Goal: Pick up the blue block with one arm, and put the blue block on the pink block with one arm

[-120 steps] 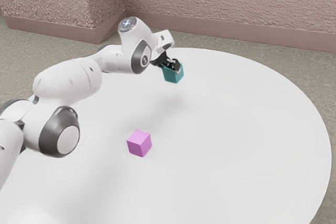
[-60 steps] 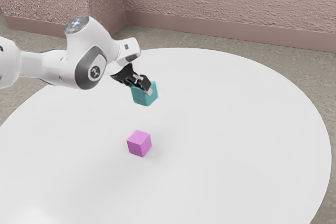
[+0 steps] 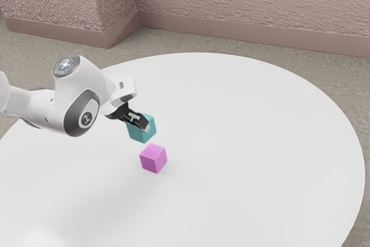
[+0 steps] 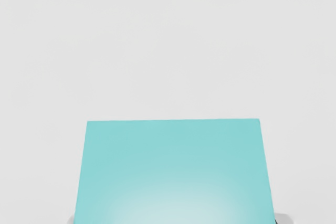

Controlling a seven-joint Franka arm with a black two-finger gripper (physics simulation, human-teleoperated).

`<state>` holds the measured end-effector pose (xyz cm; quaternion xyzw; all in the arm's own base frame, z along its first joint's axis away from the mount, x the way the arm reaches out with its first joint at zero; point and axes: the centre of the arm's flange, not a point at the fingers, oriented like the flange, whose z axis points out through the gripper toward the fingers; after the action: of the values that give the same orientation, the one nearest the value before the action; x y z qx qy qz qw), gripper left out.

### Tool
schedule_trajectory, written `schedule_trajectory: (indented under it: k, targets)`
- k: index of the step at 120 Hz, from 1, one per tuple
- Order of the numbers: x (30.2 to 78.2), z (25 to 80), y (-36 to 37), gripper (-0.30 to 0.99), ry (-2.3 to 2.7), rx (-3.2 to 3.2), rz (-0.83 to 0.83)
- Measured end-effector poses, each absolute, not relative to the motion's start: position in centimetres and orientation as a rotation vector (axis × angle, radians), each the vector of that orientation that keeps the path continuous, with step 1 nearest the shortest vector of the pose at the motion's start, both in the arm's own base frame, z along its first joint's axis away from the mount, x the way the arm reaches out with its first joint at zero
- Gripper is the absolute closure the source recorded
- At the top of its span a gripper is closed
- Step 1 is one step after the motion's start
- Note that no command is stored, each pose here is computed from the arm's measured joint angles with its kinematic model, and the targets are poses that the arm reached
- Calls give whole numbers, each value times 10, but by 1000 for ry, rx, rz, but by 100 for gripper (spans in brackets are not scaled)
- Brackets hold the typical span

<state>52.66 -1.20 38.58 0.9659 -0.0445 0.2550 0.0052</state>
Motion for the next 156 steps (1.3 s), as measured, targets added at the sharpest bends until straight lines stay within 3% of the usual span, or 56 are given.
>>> schedule_trajectory:
  k: [36, 138, 156]
  targets:
    - [532, 344, -18, 45, -174, 3032, 757]
    - [538, 333, -19, 46, -194, 3021, 799]
    - [538, 333, -18, 27, -192, 3023, 797]
